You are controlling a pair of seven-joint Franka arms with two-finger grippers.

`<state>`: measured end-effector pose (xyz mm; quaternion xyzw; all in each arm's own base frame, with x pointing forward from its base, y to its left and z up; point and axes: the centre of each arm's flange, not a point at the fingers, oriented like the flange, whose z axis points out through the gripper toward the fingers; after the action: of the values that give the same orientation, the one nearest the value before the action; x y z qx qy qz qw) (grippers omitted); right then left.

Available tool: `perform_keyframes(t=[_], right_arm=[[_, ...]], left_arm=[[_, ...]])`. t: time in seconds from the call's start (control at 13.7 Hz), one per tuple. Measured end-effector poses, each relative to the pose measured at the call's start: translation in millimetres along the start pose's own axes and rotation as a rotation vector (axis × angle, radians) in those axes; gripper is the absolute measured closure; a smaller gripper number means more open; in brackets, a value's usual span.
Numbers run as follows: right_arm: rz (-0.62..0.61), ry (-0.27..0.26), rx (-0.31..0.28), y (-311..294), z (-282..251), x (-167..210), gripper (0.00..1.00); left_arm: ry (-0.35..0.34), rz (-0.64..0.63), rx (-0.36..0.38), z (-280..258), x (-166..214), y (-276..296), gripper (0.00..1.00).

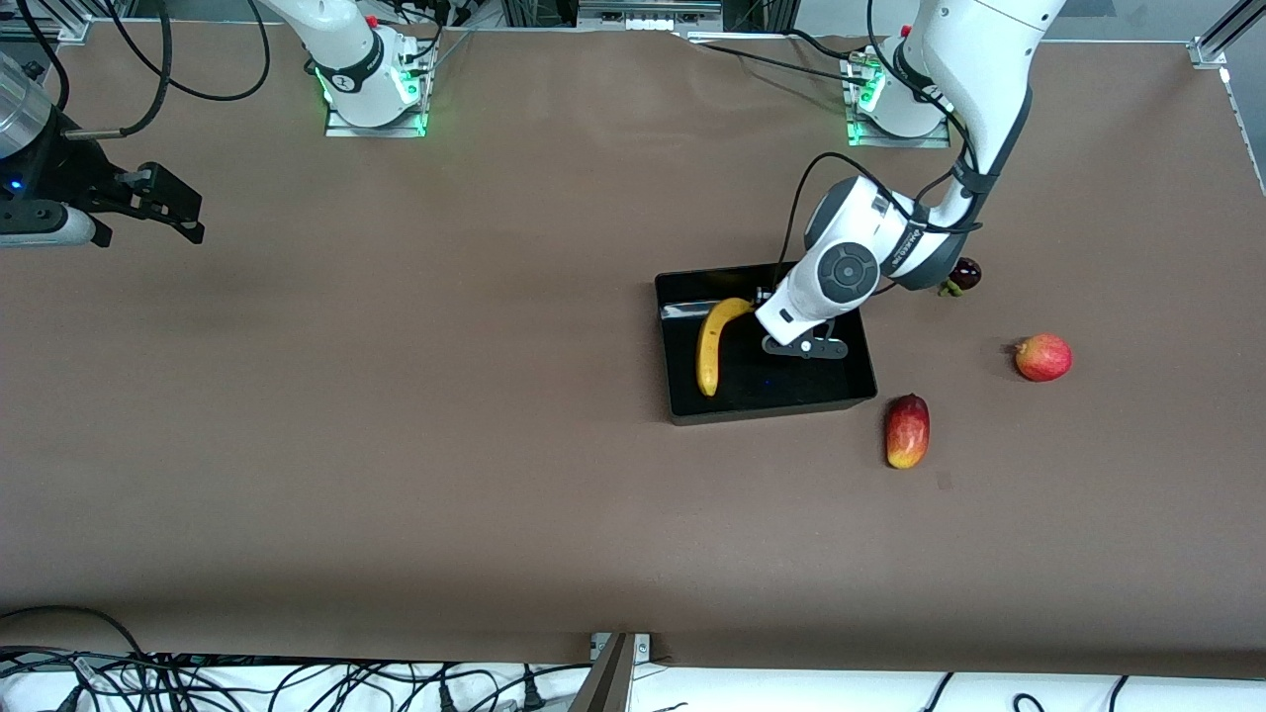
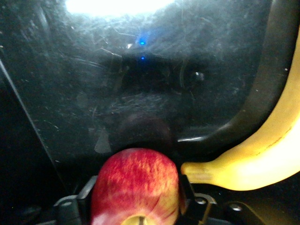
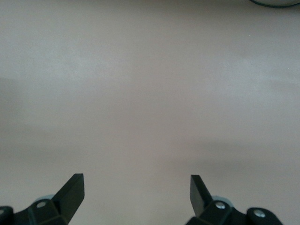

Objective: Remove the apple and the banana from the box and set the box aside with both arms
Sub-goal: 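Lift the red apple out of the tray and carry it beside the mangosteen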

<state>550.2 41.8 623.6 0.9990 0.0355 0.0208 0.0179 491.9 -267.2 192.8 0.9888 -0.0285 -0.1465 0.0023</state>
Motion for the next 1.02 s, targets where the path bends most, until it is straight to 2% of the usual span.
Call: perform_keyframes(t=[0.07,0.29,0.44,0.66,0.88,1.02], right_arm=[[0.0,0.0,0.0,0.0,0.0,0.0,0.0],[0.0,-0.001,0.0,0.0,0.1,0.0,0.0],[0.0,-0.001,0.0,0.0,0.2,0.0,0.0],[0.0,-0.001,0.0,0.1,0.2,0.0,0.0],[0.0,-0.001,0.0,0.2,0.2,0.0,0.0],[0.0,-0.001,0.0,0.3,0.2,0.0,0.0]], left_arm=[[0.002,0.001,0.0,-1.0,-0.1,0.4,0.35],[-0.001,-0.006,0.003,-25.0,1.9,-2.7,0.35],[-0.011,-0.036,0.006,-83.5,5.5,-20.1,0.35],[-0.015,-0.037,0.004,-164.7,4.1,-87.4,0.35],[-0.039,0.137,0.074,-161.6,14.7,-187.2,0.35],[-0.053,0.198,0.053,-127.9,19.7,-231.2,0.35]])
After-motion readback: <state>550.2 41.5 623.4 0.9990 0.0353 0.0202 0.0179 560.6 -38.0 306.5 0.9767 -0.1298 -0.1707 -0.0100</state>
